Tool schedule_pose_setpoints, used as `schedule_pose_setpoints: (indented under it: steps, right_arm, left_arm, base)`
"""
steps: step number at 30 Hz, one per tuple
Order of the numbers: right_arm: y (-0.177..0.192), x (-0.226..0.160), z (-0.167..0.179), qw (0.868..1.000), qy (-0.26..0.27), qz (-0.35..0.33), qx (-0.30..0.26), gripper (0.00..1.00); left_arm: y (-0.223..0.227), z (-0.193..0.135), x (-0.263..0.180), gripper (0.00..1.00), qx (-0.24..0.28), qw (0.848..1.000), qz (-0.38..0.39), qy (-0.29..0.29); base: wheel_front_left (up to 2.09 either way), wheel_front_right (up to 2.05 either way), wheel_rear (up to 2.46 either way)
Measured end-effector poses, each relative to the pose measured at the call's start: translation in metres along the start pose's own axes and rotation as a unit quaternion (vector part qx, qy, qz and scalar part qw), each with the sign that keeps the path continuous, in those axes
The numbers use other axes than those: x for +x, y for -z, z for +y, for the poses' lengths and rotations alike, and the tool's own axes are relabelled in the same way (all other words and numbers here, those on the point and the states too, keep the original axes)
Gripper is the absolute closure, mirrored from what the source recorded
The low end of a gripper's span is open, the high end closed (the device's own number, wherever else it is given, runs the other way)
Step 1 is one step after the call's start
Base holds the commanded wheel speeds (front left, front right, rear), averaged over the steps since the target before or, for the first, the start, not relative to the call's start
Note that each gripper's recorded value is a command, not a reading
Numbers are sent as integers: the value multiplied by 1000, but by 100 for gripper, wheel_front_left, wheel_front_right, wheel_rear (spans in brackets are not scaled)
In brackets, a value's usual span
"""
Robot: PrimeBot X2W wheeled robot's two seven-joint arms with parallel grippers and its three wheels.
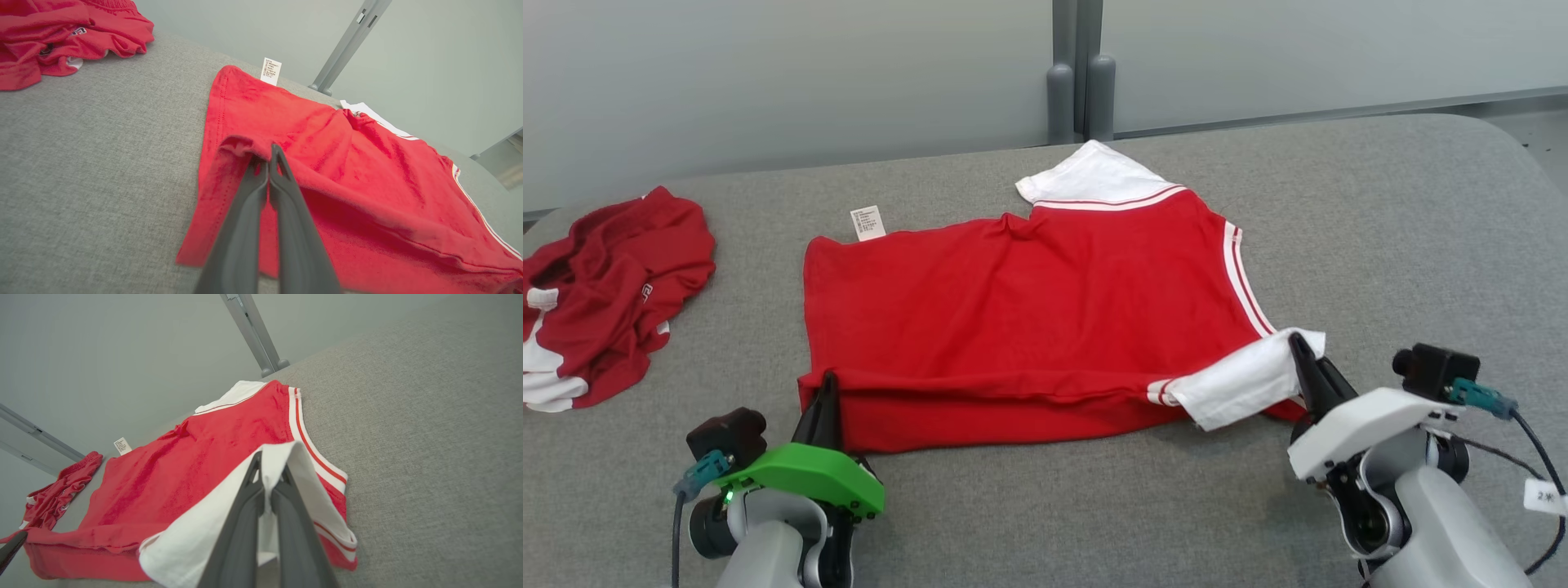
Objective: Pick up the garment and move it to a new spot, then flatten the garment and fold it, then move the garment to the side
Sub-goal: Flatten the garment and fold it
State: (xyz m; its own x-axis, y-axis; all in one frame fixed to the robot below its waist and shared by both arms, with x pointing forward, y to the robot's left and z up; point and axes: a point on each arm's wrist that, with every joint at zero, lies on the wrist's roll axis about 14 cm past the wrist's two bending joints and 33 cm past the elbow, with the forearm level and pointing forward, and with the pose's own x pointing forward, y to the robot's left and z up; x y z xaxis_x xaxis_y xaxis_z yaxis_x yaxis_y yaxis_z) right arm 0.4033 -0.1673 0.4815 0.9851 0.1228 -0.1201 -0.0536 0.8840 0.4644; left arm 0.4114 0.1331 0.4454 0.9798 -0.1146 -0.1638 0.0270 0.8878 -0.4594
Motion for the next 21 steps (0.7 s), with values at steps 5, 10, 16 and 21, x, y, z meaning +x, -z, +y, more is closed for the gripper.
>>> schedule_pose_setpoints:
  steps: [5, 10, 16, 21]
  right_arm:
    - [1, 26, 5, 1000, -7, 17, -19, 100]
    - [8, 47, -1, 998, 1, 42, -40, 100]
    - [15, 67, 6, 996, -7, 60, -59, 100]
    - [22, 78, 15, 995, -17, 71, -63, 0]
  left_arm:
    - [4, 5, 13, 100, 11, 1000, 16, -7]
    - [7, 8, 24, 100, 20, 999, 26, -9]
    - [6, 10, 31, 100, 27, 999, 29, -9]
    - [10, 13, 33, 52, 35, 999, 39, -11]
  base:
    - [0, 0, 0]
    - [0, 0, 0]
    - [0, 0, 0]
    - [0, 0, 0]
